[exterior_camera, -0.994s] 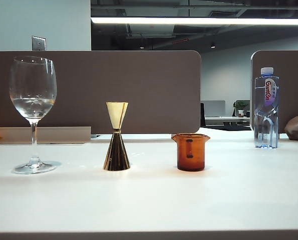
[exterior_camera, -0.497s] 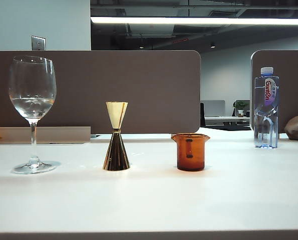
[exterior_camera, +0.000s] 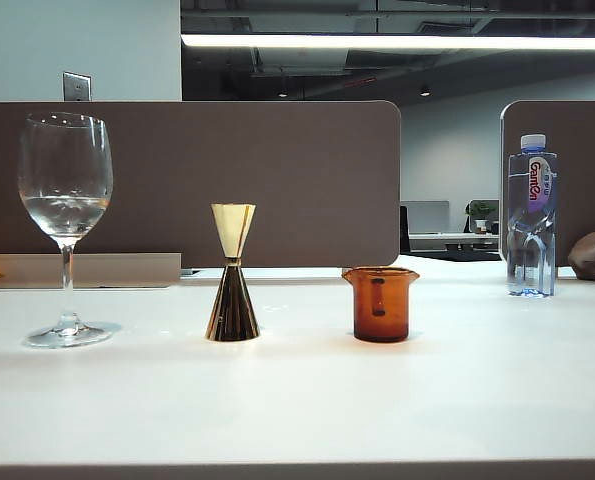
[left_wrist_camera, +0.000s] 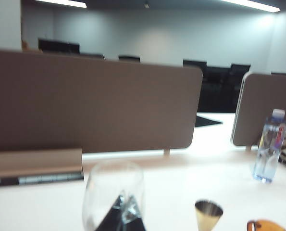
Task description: Pick up the small amber measuring cup and pour the water in it into the jigger, then pick up the jigger and pour the water in it into the wine glass.
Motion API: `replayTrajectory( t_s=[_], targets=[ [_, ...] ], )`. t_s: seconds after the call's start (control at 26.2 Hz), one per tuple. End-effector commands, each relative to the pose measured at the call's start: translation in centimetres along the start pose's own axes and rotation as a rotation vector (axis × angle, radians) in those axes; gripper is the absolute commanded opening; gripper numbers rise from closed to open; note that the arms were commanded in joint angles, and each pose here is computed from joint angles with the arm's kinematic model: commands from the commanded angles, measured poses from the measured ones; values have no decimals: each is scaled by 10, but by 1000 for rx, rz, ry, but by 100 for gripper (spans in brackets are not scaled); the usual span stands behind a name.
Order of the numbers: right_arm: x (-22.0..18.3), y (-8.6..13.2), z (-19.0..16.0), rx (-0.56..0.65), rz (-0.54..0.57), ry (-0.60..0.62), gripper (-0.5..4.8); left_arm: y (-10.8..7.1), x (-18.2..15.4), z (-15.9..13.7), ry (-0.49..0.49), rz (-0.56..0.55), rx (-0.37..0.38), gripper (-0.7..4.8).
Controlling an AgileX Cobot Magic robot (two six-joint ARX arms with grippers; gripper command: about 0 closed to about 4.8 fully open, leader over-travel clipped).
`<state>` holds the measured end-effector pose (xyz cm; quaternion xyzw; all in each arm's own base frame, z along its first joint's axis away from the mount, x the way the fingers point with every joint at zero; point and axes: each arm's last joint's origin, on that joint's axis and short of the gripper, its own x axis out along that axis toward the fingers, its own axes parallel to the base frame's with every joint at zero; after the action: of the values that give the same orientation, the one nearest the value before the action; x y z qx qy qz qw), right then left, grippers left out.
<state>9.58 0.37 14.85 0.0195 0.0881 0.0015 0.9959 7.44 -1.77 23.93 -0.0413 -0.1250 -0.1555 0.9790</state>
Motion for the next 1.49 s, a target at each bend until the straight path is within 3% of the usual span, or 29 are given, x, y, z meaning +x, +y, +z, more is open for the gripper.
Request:
replayTrajectory(
  t_s=[0.04, 0.38, 0.69, 0.92, 1.19, 1.49],
  targets=[
    [1, 0, -2, 3, 0, 2, -5, 1, 2, -12, 26, 5, -14, -2],
    [1, 0, -2, 4, -1, 1, -4, 6, 3, -68, 183, 37, -77, -2],
    [1, 0, -2, 3, -1, 1, -4, 10, 0, -80, 291, 120, -79, -2],
    [1, 0, -2, 3, 0, 1, -5, 11, -5, -93, 432, 139, -91, -2],
    [1, 0, -2, 3, 0, 1, -4, 12, -5, -92, 427, 151, -86, -2],
    [1, 0, -2, 4, 0, 1, -5, 29, -9, -91, 407, 334, -78, -2]
  ],
)
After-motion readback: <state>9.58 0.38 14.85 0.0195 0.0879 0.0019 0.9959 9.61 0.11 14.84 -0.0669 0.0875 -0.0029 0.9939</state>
